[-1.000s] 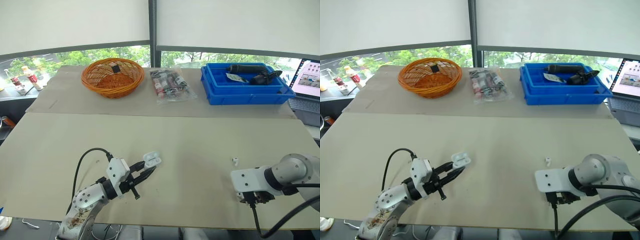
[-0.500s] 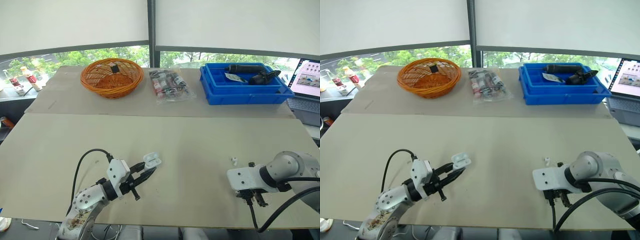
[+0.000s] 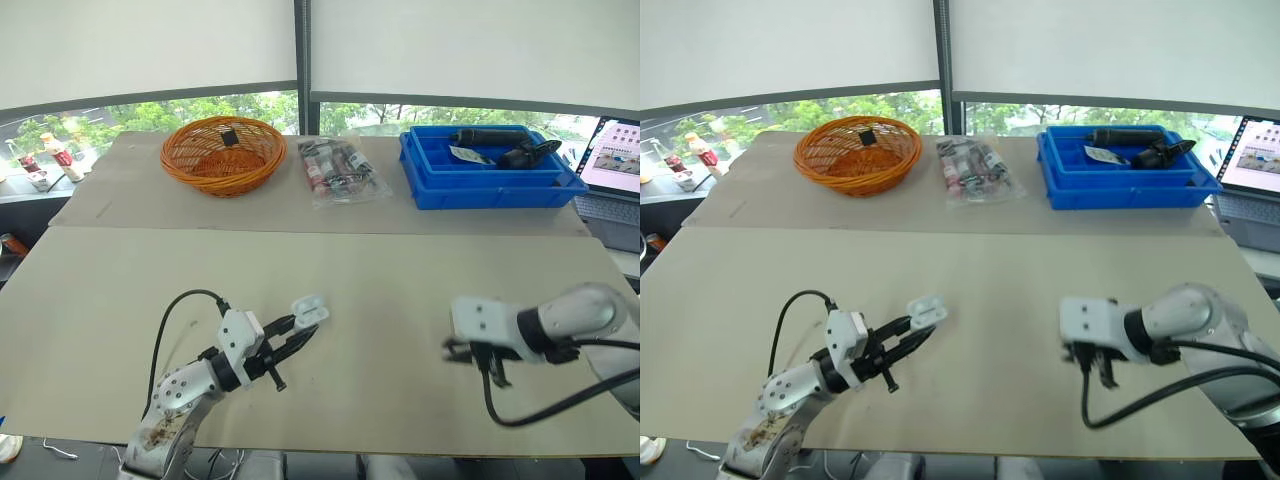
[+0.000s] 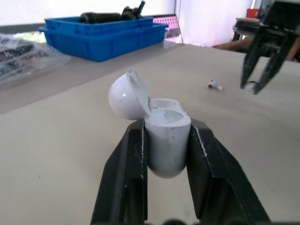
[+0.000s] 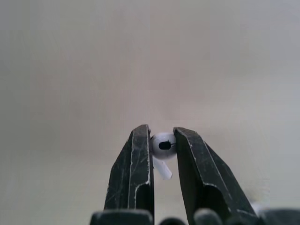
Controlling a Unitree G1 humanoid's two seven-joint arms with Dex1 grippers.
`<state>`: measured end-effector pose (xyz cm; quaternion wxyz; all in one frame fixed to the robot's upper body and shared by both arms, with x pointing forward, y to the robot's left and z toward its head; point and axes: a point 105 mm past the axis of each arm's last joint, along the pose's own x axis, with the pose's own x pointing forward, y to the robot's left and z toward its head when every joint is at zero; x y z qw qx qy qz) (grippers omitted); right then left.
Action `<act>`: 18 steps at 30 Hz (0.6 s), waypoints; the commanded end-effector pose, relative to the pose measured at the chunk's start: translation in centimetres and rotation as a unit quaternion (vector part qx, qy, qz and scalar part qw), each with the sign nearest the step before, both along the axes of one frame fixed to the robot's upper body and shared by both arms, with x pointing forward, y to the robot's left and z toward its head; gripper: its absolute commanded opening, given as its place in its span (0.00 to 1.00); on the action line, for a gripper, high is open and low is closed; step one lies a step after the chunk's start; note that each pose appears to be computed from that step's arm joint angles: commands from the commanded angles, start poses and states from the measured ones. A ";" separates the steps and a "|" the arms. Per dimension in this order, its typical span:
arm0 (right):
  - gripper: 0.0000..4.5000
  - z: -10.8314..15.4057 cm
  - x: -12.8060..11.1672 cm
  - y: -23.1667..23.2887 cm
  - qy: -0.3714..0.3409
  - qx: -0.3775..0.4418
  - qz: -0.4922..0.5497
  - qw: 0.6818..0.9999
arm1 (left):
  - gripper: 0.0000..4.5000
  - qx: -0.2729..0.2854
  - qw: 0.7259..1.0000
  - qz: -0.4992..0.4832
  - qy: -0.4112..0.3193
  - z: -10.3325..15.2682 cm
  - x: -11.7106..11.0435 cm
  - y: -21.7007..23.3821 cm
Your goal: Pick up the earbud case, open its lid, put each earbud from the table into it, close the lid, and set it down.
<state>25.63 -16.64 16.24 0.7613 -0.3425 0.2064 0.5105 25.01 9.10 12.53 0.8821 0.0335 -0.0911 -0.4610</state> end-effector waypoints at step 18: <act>0.07 7.8 0.6 10.9 -0.020 0.505 -0.137 0.852 | 0.14 -0.087 0.994 -0.011 -0.059 4.2 3.6 -2.9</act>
